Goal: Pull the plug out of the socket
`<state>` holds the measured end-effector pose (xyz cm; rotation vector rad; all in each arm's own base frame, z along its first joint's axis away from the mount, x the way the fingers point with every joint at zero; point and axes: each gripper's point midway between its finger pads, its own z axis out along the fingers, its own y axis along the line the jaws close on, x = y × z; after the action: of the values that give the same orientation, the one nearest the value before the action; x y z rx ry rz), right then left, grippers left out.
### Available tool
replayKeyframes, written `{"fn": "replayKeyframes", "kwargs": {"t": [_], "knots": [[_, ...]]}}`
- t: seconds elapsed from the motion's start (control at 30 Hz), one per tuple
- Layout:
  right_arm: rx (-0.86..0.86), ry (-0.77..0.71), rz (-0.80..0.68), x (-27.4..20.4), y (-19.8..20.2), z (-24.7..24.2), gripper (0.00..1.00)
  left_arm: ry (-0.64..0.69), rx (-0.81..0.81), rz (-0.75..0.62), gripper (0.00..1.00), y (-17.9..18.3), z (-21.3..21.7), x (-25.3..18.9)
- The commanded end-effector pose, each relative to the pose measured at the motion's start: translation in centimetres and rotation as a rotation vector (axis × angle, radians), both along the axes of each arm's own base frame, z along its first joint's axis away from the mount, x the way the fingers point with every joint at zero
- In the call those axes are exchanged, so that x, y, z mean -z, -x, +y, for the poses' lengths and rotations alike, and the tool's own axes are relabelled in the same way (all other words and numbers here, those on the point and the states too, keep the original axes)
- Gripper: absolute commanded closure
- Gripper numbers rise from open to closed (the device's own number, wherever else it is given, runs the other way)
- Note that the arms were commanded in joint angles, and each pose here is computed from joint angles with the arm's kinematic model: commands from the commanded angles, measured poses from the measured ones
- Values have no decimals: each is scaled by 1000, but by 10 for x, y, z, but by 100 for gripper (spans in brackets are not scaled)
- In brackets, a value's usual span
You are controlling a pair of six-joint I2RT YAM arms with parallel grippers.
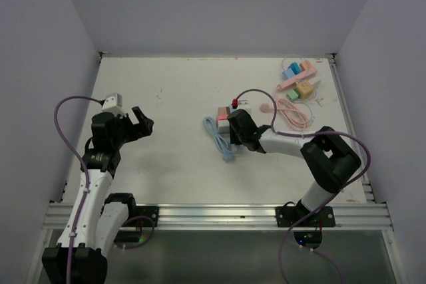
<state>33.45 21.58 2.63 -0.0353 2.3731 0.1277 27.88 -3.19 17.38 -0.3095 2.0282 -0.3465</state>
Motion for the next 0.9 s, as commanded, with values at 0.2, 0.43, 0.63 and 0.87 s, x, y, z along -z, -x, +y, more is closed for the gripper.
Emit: {"fn": "replayKeyframes", "kwargs": {"t": [0.2,0.43,0.63,0.87], "knots": [[-350,-70,-142,-38,67,64,100,143,131,-42,2,10,-33,-17],[-398,-195,-124,-23,93,81,100,323,196,-66,4,21,-75,-33],[-415,-237,-195,-36,97,82,100,390,251,-25,4,22,-116,-27],[-392,-281,-240,-40,97,76,100,376,262,41,4,6,-162,-8]]}}
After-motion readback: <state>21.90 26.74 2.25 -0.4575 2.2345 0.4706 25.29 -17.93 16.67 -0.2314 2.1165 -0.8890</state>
